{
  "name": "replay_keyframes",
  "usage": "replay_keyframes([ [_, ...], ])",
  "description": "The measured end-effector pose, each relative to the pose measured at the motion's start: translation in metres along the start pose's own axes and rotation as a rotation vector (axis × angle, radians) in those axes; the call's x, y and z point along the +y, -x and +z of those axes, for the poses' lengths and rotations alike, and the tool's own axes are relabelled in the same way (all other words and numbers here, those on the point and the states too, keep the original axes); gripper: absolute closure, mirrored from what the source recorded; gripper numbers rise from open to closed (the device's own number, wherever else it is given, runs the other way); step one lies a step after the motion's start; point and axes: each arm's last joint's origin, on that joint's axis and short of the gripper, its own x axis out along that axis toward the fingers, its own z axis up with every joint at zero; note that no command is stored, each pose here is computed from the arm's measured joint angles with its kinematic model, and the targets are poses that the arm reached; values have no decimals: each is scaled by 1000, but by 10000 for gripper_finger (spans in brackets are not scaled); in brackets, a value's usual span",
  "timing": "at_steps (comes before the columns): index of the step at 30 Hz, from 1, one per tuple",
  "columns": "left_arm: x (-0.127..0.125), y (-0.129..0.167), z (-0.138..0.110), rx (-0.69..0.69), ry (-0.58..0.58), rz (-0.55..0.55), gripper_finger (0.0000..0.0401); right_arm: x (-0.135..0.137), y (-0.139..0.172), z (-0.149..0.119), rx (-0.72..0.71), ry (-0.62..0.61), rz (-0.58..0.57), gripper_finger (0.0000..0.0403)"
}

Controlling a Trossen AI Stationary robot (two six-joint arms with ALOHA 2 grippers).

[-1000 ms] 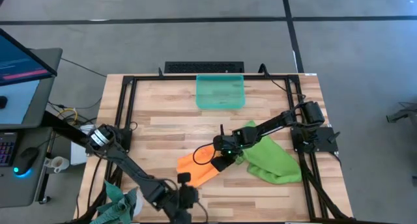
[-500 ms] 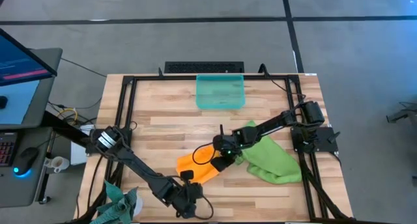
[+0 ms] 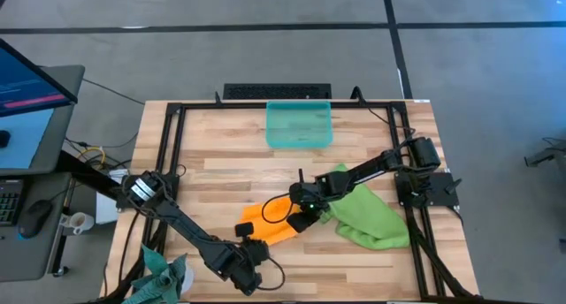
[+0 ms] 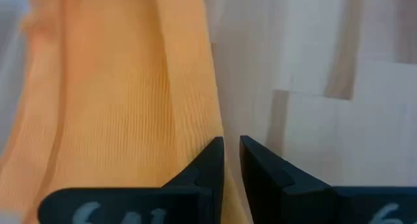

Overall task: Roll microfiber towels into tight, uniform cylinder then place into a basket
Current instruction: Roll the orange microfiber towel

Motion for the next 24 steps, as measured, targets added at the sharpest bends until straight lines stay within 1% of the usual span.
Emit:
replay_keyframes([
  [6, 2, 1, 0, -4, 5, 21, 359, -1, 0, -1, 5, 2, -13, 397],
  [11, 12, -1, 0, -12, 29, 125, 359, -3, 0, -1, 10, 16, -27, 397],
  [15, 21, -8, 0, 31, 49, 183, 359, -3, 0, -1, 12, 19, -26, 397],
  [18, 28, -14, 1, 67, 66, 202, 359, -3, 0, -2, 17, 23, -25, 397],
  [21, 35, -18, 2, 101, 54, 244, 359, -3, 0, -2, 33, 35, -20, 397],
  [24, 42, -25, 3, 141, 68, 249, 359, -2, -1, -5, 43, 43, -24, 397],
])
